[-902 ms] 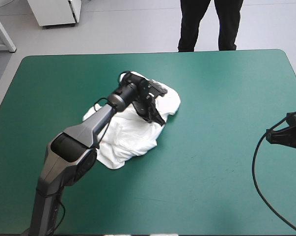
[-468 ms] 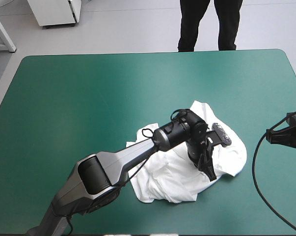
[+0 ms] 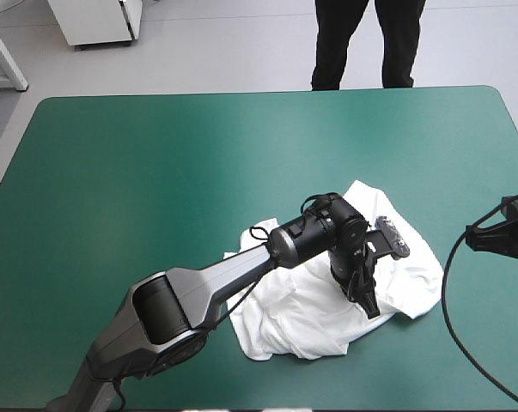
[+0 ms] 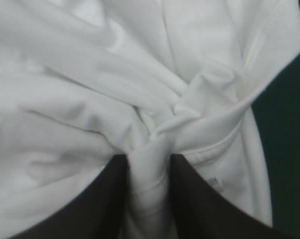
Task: Fold the cloth
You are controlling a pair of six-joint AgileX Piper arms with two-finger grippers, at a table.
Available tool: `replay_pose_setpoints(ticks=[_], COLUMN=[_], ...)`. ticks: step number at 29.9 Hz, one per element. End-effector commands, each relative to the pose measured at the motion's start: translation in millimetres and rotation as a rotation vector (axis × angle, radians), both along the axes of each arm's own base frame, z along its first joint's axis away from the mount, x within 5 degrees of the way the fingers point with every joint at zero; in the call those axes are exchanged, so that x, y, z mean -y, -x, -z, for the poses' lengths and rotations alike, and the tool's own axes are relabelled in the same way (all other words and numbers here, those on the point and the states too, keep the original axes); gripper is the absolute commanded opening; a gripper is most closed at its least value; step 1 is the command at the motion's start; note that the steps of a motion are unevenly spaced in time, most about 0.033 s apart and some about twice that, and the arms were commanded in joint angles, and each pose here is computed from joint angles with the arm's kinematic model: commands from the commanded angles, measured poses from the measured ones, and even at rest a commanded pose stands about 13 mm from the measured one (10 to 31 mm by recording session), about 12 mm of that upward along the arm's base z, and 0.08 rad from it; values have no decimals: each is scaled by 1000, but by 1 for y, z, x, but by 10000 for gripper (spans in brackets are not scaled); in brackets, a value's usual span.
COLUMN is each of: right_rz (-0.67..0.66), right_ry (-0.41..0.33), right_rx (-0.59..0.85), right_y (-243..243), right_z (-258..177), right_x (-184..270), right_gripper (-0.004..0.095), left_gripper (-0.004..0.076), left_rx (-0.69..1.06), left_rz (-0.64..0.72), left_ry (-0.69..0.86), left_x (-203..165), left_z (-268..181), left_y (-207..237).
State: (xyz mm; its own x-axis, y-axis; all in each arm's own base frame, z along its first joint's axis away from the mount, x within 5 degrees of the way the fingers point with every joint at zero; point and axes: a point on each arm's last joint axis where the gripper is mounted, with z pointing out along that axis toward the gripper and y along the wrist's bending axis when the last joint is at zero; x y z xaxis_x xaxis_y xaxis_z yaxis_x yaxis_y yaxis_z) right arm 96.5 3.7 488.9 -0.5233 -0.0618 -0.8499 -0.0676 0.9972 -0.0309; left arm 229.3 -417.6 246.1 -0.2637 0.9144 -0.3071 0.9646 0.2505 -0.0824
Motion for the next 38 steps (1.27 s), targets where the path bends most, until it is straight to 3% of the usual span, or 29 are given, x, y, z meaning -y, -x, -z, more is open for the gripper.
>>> replay_pose_setpoints(ticks=[1, 4, 13, 17, 27, 38], right_rz=[0, -3, -2, -2, -5, -4], right_ry=[11, 7, 9, 8, 5, -15], right_rx=[23, 23, 23, 23, 23, 22], right_y=[1, 1, 1, 1, 1, 1], right_z=[-6, -6, -6, -6, -6, -7], right_x=[1, 0, 0, 0, 0, -1], right_gripper=[-17, -17, -17, -17, -17, -17], left_gripper=[424, 497, 472, 435, 425, 425], left_rx=[66, 113, 282, 308, 186, 49], left_rz=[-15, -96, -334, -451, -707, -774], left_ry=[88, 120, 270, 275, 98, -45], left_x=[-22, -36, -111, -157, -259, -259], left_z=[-70, -97, -190, -204, -157, -98], left_y=[10, 13, 8, -8, -7, -24])
